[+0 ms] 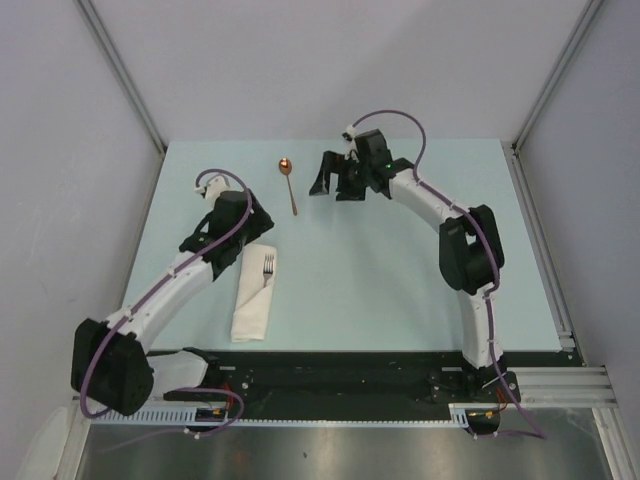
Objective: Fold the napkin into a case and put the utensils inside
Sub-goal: Pick up the spoon from the center of the board.
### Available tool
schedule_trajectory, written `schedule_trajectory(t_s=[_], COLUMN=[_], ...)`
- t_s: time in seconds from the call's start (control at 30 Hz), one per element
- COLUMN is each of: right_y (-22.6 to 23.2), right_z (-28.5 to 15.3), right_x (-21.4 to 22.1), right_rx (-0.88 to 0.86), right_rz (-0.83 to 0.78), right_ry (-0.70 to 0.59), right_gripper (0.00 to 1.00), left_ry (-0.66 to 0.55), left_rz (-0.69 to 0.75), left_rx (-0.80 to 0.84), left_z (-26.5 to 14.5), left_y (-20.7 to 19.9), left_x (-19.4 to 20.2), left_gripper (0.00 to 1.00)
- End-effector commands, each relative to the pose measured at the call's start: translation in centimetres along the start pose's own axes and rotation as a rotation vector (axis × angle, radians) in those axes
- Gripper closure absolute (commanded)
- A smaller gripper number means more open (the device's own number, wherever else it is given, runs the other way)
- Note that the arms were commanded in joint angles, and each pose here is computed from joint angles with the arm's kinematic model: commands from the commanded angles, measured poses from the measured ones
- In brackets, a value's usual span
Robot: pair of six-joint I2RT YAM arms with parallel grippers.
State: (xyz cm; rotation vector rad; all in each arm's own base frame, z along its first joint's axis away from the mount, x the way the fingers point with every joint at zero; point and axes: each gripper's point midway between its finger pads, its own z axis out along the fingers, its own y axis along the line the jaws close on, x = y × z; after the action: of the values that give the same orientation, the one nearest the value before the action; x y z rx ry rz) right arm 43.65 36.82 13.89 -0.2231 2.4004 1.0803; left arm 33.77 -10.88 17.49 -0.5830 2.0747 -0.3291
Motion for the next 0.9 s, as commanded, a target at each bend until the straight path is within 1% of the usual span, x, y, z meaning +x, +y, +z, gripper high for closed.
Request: schedule_trajectory(t_s=[0.0, 0.03, 0.07, 0.1, 0.13, 0.17, 0.2, 0.27, 0.37, 0.47, 0.53, 0.6, 0.63, 0.7, 0.73, 0.77, 0.8, 0.83, 0.87], right_y=[-3.4, -5.8, -5.7, -4.4, -5.4, -6.4, -5.5, -6.2, -5.4, -4.5, -3.5, -3.1, -3.5, -4.9, -4.6, -6.1, -6.5, -5.6, -7.5], right_z=[-2.1, -0.5, 0.2, 0.2, 0.4, 2.2, 2.3, 3.5, 4.9, 6.0, 6.9, 7.3, 6.7, 5.2, 3.0, 2.5, 1.6, -0.6, -1.6], right_x=[-4.4, -3.1, -3.3, -5.4, -5.1, -4.1, -5.5, -5.4, -5.8, -5.9, -5.6, -4.9, -5.2, -4.9, -6.4, -4.9, -5.1, -6.1, -5.5], right_rx=[0.221, 0.283, 0.295, 0.290, 0.351, 0.376, 0.374, 0.405, 0.407, 0.413, 0.409, 0.405, 0.448, 0.523, 0.523, 0.552, 0.558, 0.546, 0.575], right_rz=[-0.099, -0.089, -0.116, -0.167, -0.172, -0.189, -0.219, -0.235, -0.292, -0.333, -0.367, -0.378, -0.367, -0.285, -0.248, -0.198, -0.179, -0.166, -0.137], right_ry=[-0.095, -0.039, -0.028, -0.065, -0.040, -0.008, -0.044, -0.046, -0.093, -0.124, -0.136, -0.122, -0.136, -0.129, -0.161, -0.125, -0.130, -0.157, -0.134], right_gripper=[0.00, 0.00, 0.00, 0.00, 0.00, 0.00, 0.00, 0.03, 0.05, 0.09, 0.10, 0.10, 0.10, 0.09, 0.08, 0.08, 0.08, 0.08, 0.07], left_ry=[-0.116, -0.114, -0.106, -0.113, -0.114, -0.101, -0.096, -0.064, -0.034, -0.008, 0.001, 0.012, 0.003, 0.030, 0.064, 0.072, 0.088, 0.136, 0.135], left_rz=[-0.036, -0.039, -0.049, -0.060, -0.069, -0.088, -0.092, -0.099, -0.112, -0.135, -0.145, -0.123, -0.098, -0.069, -0.015, 0.000, 0.031, 0.110, 0.134], left_rx=[-0.081, -0.090, -0.100, -0.108, -0.114, -0.136, -0.154, -0.201, -0.219, -0.209, -0.192, -0.170, -0.137, -0.136, -0.166, -0.130, -0.131, -0.158, -0.154], left_z=[1.9, 2.1, 2.4, 2.4, 2.5, 2.5, 2.5, 2.4, 2.2, 1.9, 1.8, 2.2, 2.6, 3.6, 4.9, 5.4, 6.2, 7.9, 8.3], left_y=[-0.8, -0.7, -0.7, -0.8, -0.7, -0.5, -0.2, 0.4, 0.9, 1.4, 1.3, 1.4, 0.7, 0.0, 0.4, -1.1, -1.5, -1.1, -2.5], left_x=[-3.6, -3.6, -3.4, -3.7, -3.7, -3.5, -3.5, -3.1, -2.4, -1.1, -0.7, -0.1, -0.4, -0.3, 0.6, -0.1, -0.1, 1.0, -0.3], left_gripper=[0.26, 0.26, 0.26, 0.26, 0.26, 0.26, 0.26, 0.26, 0.27, 0.27, 0.27, 0.27, 0.28, 0.29, 0.30, 0.31, 0.32, 0.34, 0.41])
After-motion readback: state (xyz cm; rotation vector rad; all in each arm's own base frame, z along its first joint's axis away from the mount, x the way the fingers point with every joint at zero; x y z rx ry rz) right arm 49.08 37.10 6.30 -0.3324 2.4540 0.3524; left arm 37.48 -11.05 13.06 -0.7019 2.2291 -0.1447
